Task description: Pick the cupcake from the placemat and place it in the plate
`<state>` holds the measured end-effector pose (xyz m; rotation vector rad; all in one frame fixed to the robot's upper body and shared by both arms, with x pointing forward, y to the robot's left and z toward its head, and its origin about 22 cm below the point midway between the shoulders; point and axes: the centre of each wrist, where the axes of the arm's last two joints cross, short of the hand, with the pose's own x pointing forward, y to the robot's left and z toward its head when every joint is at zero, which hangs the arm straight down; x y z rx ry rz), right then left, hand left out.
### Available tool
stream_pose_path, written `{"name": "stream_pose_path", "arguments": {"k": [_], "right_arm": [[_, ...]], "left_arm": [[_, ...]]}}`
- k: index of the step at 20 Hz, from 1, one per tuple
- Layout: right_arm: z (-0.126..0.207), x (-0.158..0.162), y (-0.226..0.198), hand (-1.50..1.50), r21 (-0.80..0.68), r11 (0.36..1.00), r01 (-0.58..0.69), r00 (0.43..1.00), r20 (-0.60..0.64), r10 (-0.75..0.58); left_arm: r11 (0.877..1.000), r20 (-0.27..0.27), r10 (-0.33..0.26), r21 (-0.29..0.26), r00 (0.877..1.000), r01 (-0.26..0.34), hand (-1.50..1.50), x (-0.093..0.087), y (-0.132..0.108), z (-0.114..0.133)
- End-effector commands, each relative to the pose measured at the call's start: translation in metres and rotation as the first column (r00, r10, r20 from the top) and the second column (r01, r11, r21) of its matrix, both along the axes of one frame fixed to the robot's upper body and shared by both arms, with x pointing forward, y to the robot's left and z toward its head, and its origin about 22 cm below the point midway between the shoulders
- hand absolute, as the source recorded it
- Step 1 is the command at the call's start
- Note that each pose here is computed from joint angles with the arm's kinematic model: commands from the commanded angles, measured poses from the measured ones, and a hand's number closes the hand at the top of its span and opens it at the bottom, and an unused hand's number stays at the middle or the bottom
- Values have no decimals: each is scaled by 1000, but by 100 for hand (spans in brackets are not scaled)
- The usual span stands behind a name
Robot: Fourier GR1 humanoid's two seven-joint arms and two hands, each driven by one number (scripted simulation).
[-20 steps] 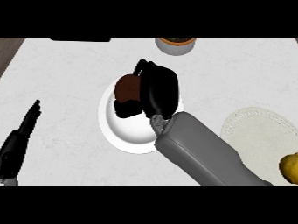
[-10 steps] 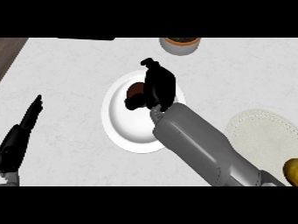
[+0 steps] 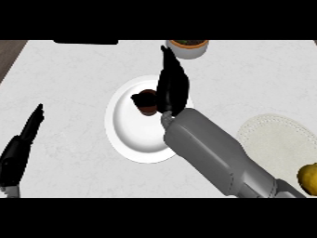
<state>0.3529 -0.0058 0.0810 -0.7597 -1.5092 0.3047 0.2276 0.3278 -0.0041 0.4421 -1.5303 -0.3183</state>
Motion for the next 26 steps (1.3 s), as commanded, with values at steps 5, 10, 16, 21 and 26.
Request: {"name": "stream_pose_path", "arguments": {"k": [5, 10, 16, 21, 26], "right_arm": [[4, -2, -40, -150, 273, 945, 182, 969, 114, -219], [11, -36, -85, -150, 400, 908, 124, 954, 203, -220], [-18, -97, -145, -150, 358, 932, 62, 946, 277, -170], [-29, -121, -196, -150, 328, 943, 54, 949, 276, -150], [-46, -121, -237, -150, 340, 936, 91, 947, 261, -187]], "left_arm": [[999, -8, 49, -5, 999, -49, 0, -14, 0, 2], [998, -4, 61, 22, 998, -61, 0, -22, 28, -7], [998, -13, 55, 7, 998, -55, 0, -18, 18, -6], [999, -10, 34, -5, 999, -34, 0, -23, 18, 9], [999, -3, 38, 12, 999, -38, 0, -16, 14, 2]]}}
